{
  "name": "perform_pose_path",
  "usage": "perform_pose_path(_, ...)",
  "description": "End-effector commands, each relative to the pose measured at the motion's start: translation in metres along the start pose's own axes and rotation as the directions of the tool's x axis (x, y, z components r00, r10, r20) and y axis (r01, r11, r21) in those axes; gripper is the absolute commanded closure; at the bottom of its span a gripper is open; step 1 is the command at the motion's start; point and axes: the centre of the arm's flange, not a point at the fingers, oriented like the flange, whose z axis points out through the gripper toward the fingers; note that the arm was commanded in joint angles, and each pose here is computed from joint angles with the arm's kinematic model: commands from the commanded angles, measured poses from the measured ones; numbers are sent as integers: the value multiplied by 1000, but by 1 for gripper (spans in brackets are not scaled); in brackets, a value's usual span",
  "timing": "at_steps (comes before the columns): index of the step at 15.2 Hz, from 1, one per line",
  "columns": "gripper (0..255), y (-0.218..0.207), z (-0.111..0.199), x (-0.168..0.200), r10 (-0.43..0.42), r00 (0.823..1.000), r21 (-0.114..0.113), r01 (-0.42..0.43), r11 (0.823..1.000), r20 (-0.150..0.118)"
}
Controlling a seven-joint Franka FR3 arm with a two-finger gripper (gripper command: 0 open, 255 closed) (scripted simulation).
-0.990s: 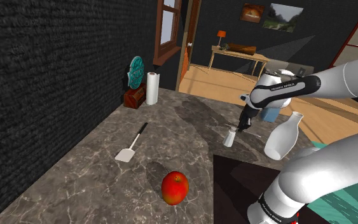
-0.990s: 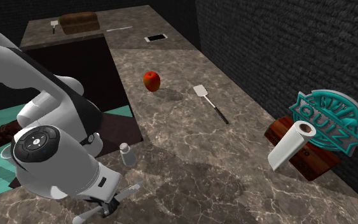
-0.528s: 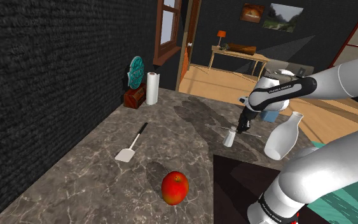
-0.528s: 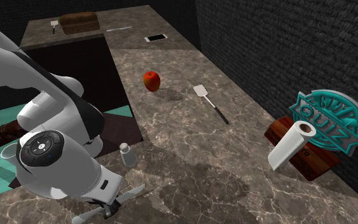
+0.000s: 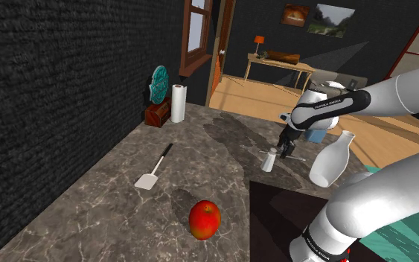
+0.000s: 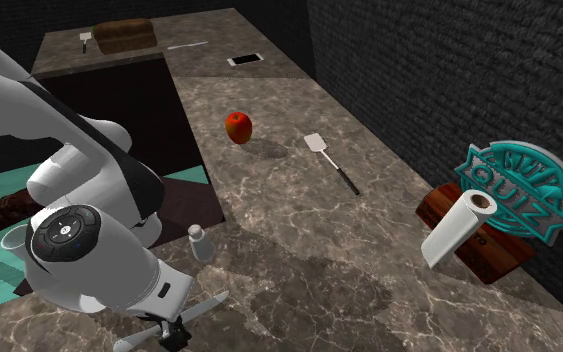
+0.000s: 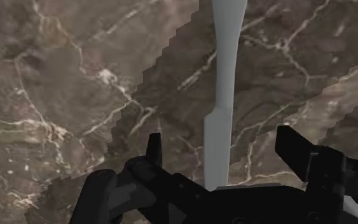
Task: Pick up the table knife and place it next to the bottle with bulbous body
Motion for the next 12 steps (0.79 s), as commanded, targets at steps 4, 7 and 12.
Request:
perform_pose_path(4,0,0,-50,0,0,1000,0,0,1000,0)
perform_pose_path(7,0,0,-50,0,0,1000,0,0,1000,0)
perform_pose_path(12,0,0,-50,0,0,1000,0,0,1000,0)
